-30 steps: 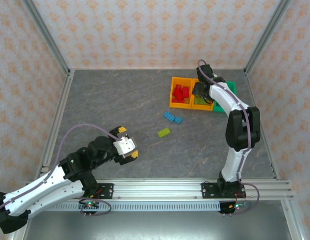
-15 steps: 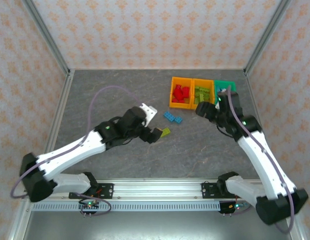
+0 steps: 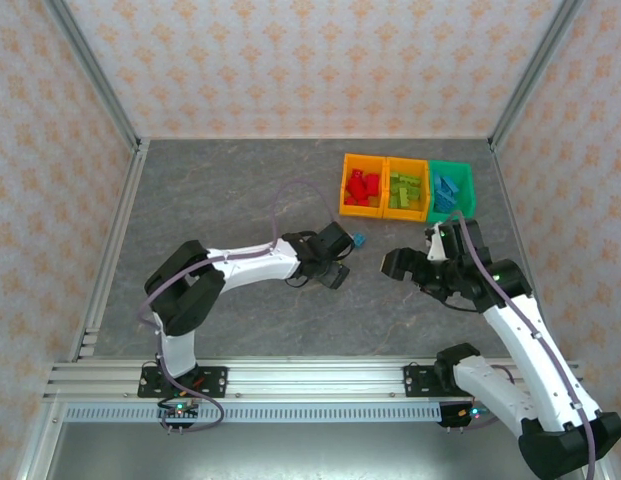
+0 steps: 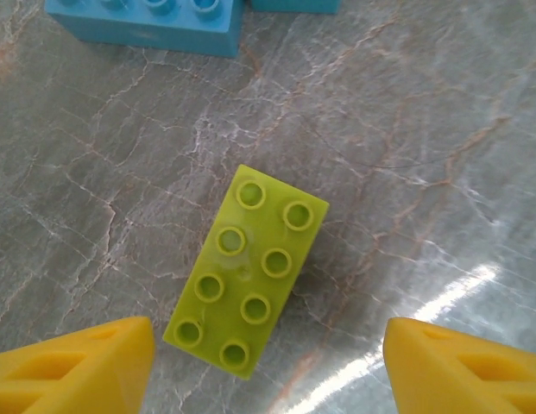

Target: Sort the legos into containers by color

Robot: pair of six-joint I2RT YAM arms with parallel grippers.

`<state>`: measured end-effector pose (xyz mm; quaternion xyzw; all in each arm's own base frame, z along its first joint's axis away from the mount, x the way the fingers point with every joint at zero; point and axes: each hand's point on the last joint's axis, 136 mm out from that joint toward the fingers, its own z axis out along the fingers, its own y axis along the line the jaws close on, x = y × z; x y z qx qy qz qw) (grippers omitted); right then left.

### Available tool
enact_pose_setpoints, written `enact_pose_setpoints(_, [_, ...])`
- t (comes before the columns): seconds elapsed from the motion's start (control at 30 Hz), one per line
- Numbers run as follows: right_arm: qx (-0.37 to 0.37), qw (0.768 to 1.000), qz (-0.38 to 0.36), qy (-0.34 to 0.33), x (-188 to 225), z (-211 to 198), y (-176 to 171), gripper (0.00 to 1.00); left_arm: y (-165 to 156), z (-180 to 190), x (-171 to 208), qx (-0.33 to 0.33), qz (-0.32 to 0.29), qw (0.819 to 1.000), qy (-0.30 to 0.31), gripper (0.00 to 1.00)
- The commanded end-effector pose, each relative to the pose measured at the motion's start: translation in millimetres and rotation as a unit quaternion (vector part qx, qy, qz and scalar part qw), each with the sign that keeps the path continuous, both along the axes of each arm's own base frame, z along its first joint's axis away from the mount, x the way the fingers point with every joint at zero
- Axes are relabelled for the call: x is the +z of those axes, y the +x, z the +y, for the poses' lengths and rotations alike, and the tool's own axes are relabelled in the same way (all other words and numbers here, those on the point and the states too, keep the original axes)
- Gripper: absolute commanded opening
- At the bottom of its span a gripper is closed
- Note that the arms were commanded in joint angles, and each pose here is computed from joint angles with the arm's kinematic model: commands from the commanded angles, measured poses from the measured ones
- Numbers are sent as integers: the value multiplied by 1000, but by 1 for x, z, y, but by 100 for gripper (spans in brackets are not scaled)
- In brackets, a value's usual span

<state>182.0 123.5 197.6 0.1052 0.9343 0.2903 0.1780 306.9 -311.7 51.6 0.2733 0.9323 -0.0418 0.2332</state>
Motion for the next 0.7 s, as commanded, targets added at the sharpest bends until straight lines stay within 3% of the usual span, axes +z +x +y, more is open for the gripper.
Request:
enact_pose_setpoints(0.0, [34, 999, 15, 23, 2, 10, -14, 93, 22, -3, 13, 15, -50, 999, 2, 69])
enact_pose_setpoints(0.33, [51, 998, 29, 22, 2, 13, -18, 93, 19, -15, -35, 7, 6, 1000, 5, 48])
enact_pose_setpoints(0.47, [57, 997, 30, 32, 4, 18, -18, 93, 14, -19, -38, 5, 19, 1000, -7, 34])
enact_pose_setpoints(0.57, [56, 998, 23, 36, 9, 19, -16, 92, 12, -29, -20, 1, 15, 999, -41, 20])
enact_pose_setpoints(0.67, [24, 999, -6, 20, 19, 9, -8, 91, 17, -54, 24, -13, -13, 994, -105, 19])
